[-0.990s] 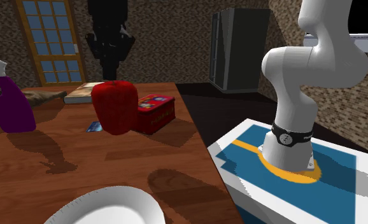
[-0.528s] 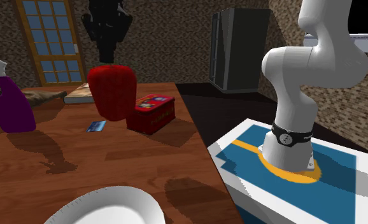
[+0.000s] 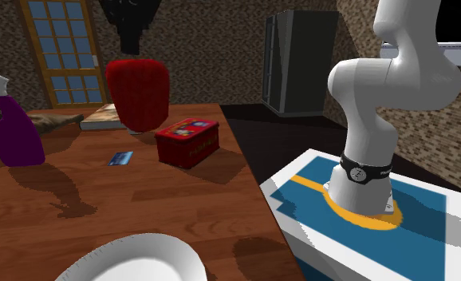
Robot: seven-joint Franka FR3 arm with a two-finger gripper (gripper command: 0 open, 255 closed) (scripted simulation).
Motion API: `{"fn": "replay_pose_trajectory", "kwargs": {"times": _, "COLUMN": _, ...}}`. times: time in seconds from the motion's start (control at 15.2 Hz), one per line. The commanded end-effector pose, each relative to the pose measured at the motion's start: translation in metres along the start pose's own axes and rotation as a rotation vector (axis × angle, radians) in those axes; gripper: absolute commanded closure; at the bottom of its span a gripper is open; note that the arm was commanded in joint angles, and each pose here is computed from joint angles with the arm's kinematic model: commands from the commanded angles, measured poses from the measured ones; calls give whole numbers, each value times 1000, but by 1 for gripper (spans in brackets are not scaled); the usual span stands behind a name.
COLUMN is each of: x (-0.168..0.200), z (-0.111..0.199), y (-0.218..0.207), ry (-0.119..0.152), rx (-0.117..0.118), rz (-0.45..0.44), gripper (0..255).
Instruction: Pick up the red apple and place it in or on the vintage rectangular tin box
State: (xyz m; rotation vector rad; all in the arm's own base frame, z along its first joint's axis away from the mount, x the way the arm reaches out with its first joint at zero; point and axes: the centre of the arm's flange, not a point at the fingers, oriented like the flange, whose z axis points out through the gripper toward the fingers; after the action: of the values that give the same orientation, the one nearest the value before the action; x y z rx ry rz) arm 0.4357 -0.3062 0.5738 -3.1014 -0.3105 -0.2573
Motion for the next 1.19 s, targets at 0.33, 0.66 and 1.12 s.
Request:
{"fn": "replay_pose_trajectory", "kwargs": {"times": 0.33, "x": -65, "z": -42, "y": 25, "ry": 0, "rx": 0, "rz": 0, "gripper": 255}}
{"fn": "replay_pose_trajectory", "kwargs": {"times": 0.66, "x": -119, "z": -74, "y": 45, "ry": 0, "rx": 0, "rz": 0, "gripper": 255}}
{"fn": "replay_pose_trajectory", "kwargs": {"times": 1.12, "x": -198, "z": -121, "y": 74, "ry": 0, "rx": 0, "rz": 0, "gripper": 255}}
